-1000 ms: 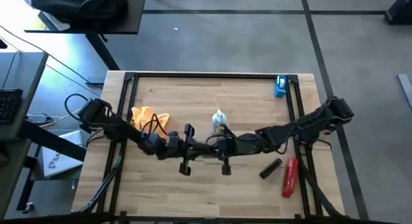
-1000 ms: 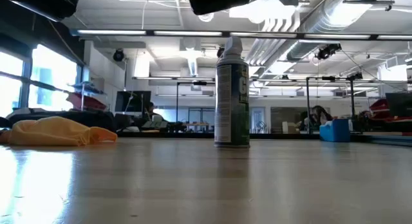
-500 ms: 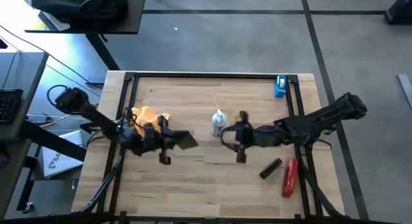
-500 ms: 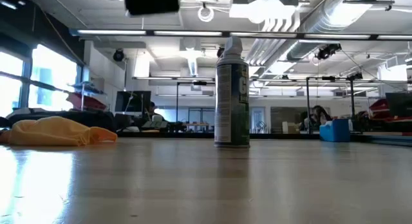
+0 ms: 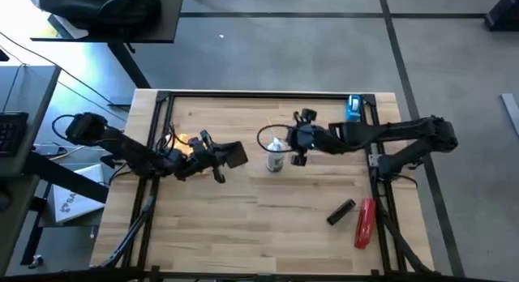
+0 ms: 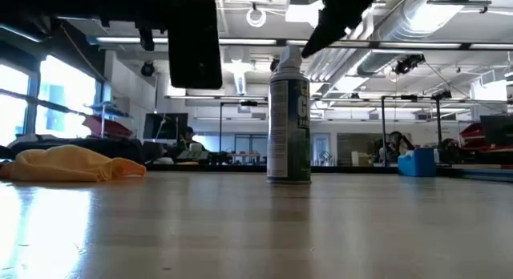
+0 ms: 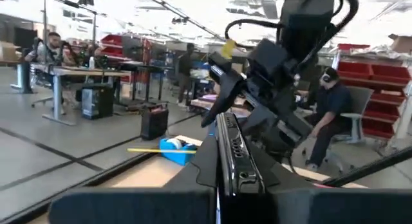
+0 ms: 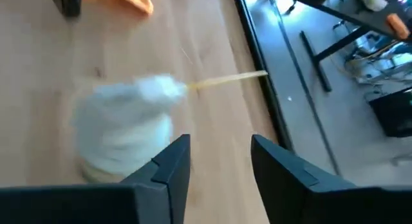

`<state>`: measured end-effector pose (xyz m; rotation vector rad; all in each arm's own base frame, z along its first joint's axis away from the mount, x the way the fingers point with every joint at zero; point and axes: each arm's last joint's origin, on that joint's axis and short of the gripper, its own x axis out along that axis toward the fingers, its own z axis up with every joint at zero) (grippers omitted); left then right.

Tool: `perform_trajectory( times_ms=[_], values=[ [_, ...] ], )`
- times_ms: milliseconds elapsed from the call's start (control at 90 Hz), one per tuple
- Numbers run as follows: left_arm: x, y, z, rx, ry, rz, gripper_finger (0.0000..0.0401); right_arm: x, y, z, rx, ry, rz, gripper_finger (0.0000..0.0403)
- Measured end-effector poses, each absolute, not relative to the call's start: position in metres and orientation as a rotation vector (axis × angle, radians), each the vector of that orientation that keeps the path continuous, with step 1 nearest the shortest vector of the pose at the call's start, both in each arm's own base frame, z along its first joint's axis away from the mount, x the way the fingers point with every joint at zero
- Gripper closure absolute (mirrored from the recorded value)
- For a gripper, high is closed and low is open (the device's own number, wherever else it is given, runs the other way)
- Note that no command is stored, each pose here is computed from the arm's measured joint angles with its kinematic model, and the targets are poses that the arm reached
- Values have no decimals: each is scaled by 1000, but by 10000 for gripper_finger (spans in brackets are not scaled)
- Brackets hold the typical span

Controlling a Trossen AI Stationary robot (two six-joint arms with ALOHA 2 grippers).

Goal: Apply microfiber cloth
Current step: Spray the front of the cellphone using the white spray bottle

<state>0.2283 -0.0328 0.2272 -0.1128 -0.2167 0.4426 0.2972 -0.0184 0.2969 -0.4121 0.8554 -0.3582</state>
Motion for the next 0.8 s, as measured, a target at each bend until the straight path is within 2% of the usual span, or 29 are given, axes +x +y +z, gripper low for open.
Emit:
perform_trajectory(
  times_ms=[233, 522, 667, 800],
  values=[
    [230, 8, 228, -128, -201, 452, 398, 295, -48, 274, -353, 852, -200, 315],
    [224, 51, 230, -109, -197, 498, 399, 295, -41, 228, -326, 690, -81, 371],
    [223, 73, 220, -150, -153, 500, 399, 295, -37, 220, -268, 593, 20, 389],
    [222, 86, 215, -151, -136, 509, 399, 293, -40, 214, -279, 545, 10, 396]
  ],
)
